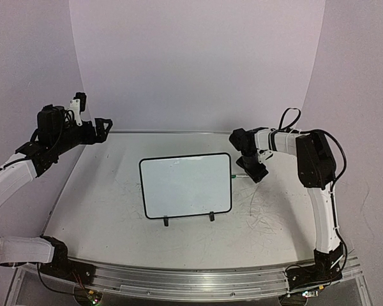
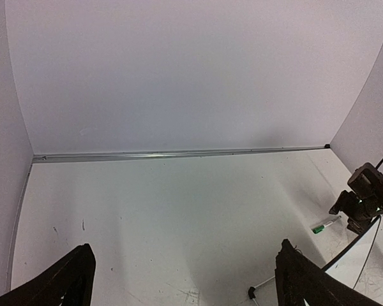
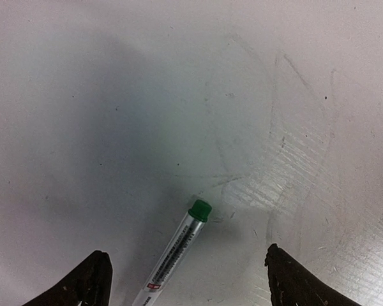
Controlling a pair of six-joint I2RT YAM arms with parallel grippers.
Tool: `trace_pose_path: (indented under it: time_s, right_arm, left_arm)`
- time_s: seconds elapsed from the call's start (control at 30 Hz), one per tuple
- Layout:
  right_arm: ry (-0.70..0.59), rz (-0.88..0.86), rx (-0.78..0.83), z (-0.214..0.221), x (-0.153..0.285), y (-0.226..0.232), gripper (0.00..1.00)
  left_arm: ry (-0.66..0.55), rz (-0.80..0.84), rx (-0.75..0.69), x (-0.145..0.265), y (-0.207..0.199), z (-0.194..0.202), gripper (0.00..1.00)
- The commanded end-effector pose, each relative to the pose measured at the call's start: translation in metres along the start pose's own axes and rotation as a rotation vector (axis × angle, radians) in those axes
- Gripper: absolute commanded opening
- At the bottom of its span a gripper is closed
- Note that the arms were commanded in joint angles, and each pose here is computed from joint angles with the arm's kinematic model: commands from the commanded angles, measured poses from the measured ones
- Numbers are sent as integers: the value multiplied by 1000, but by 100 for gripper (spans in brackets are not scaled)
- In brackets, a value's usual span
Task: Write a sentence on the whiteboard
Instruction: Pick up the whiteboard marker from the center of the board.
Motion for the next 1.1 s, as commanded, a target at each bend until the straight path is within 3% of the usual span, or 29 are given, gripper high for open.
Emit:
trace_pose_path:
  time_s: [0.0,0.23,0.73,0.93,1.07]
  right_arm:
    - [-44,11,-19,-5,-7,4,76]
    - [-52,19,-22,-3,-12,5,62]
    - [-71,49,-78,-7,-8,-16,41]
    - [-108,38,-41,-17,-1,-16,51]
    - [-121,23,-10,-20,1,-16,36]
  left_arm:
    - [-69,25,2,10,-5,-20,99]
    - [-73,23,0,11,-5,-21,100]
    - [-73,21,0,11,-5,-21,99]
    - [-70,23,2,10,-5,-20,99]
    - [-72,24,4,11,-5,-21,99]
Point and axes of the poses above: each gripper's point midway between its finger pads, its own x axis back along the fingers, its own y axis along the line the jaws close on, z = x × y, the point moved 1 cm from there along x, back along the fingers, and after that the axes turned 4 degrees about -x, right-handed, at the moved point
